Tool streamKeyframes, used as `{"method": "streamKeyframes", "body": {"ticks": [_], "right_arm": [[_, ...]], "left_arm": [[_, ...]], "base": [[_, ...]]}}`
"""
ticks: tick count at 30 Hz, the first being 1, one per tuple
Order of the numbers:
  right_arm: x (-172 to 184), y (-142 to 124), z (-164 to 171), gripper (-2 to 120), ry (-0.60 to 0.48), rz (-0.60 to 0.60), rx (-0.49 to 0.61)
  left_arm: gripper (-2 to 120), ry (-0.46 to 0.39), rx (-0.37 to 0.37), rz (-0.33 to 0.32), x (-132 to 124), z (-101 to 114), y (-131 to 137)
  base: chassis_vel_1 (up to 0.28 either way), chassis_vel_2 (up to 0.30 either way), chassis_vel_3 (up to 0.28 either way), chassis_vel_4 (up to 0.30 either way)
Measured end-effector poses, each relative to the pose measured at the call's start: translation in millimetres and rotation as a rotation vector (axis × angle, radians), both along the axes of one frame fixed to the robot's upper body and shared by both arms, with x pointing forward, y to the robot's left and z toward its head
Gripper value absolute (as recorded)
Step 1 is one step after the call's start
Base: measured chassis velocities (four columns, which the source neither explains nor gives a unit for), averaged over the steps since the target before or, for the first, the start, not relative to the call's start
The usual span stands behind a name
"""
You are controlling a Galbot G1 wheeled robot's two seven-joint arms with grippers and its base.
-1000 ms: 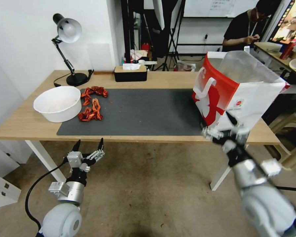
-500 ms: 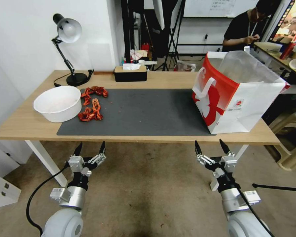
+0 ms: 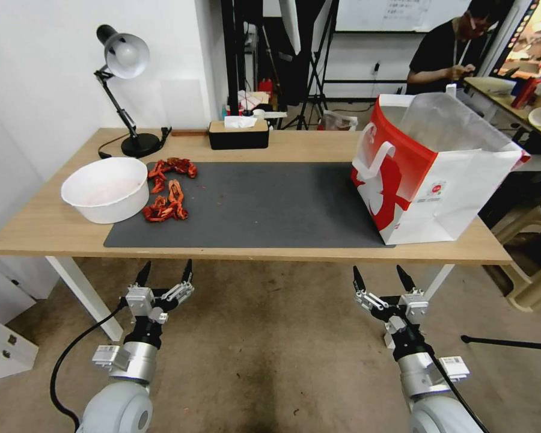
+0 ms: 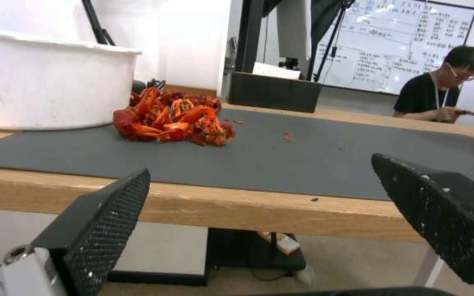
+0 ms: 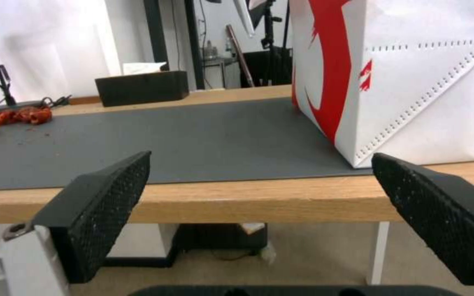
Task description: Close the takeout container lid, then place the container into the takeout bag.
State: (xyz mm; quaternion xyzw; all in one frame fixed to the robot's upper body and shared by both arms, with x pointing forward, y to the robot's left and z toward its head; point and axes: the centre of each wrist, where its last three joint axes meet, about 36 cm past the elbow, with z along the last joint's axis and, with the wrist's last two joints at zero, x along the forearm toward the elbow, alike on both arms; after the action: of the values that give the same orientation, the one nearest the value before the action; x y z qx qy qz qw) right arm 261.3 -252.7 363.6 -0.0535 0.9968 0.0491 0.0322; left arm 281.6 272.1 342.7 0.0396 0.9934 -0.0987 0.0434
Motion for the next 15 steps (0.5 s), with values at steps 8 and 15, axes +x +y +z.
{"method": "streamKeyframes", "body": {"ticks": [8,15], "right_arm": [[0.4,-0.1,0.7,100,-0.001,0.000,0.000],[0.6,-0.2,1.0,100,-0.001,0.000,0.000]], "left_arm": [[100,0.001,0.001,0.000,0.0,0.1,0.1],[100,0.001,0.001,0.000,0.1,0.1,0.2]], "base": [[0.000,0.000,0.000,0.000],[0.000,0.000,0.000,0.000]]}}
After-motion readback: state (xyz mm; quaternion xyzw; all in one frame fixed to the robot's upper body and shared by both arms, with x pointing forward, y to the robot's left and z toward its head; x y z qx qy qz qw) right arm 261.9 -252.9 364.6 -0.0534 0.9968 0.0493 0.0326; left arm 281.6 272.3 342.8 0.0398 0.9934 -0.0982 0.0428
